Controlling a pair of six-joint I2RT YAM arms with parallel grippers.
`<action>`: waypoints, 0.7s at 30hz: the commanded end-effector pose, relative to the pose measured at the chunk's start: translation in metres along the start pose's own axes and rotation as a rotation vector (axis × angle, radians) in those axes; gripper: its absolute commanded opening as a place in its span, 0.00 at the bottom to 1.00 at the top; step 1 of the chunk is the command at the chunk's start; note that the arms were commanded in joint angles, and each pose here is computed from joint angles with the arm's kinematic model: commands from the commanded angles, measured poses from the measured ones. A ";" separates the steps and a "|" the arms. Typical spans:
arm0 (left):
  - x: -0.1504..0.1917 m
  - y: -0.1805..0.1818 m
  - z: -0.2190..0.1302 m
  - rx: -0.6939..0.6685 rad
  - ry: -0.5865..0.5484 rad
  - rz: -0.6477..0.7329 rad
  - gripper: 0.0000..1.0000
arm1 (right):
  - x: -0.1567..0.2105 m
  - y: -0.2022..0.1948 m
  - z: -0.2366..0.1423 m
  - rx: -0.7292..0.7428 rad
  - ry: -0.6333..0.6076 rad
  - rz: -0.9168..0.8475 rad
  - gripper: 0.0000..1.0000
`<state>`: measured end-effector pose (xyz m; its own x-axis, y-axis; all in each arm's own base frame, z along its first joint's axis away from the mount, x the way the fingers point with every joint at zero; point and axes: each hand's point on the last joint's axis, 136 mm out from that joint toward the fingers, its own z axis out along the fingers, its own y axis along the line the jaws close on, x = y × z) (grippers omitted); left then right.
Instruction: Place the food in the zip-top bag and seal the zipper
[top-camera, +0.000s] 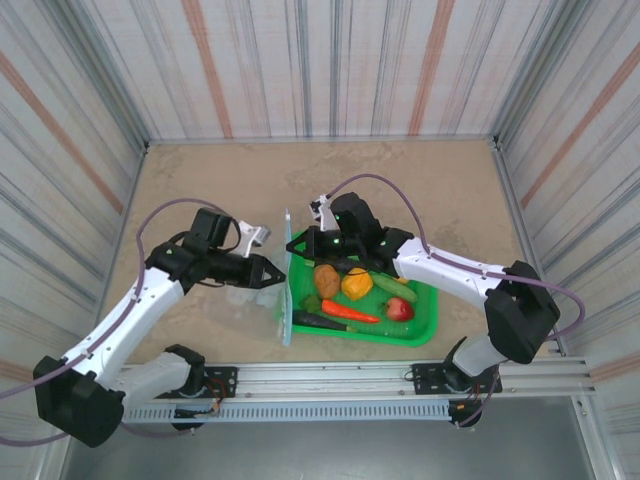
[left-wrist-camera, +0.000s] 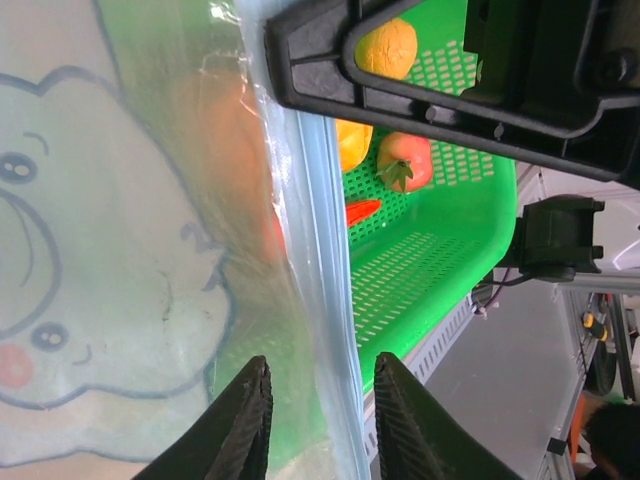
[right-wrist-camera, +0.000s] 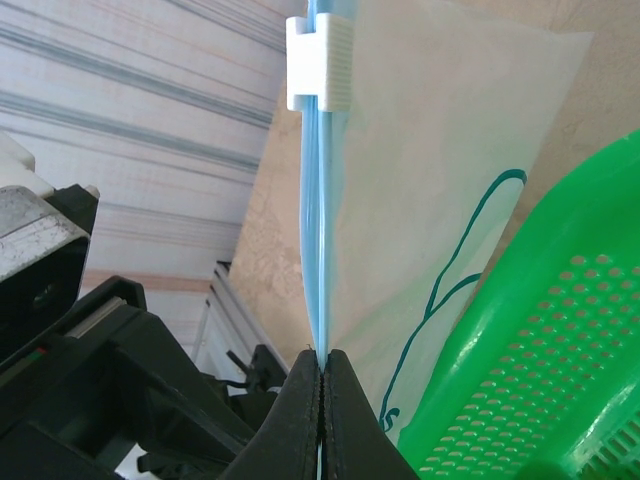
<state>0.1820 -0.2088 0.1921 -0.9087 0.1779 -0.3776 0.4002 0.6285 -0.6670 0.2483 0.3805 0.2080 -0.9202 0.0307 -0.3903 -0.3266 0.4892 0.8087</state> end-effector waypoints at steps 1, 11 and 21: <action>-0.004 -0.001 0.000 -0.049 -0.006 0.038 0.35 | -0.002 0.003 -0.002 -0.012 0.003 0.022 0.00; -0.006 0.025 0.007 -0.230 0.014 0.048 0.34 | -0.003 -0.001 -0.003 -0.010 -0.004 0.032 0.00; -0.006 0.028 0.007 -0.254 0.020 0.060 0.23 | -0.004 -0.007 -0.003 0.001 -0.012 0.044 0.00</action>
<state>0.1994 -0.1977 0.1678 -0.8975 0.2088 -0.3884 0.3914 0.7829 -0.4836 0.2537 0.3748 0.2033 -0.9283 0.0538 -0.3680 -0.2946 0.4978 0.8158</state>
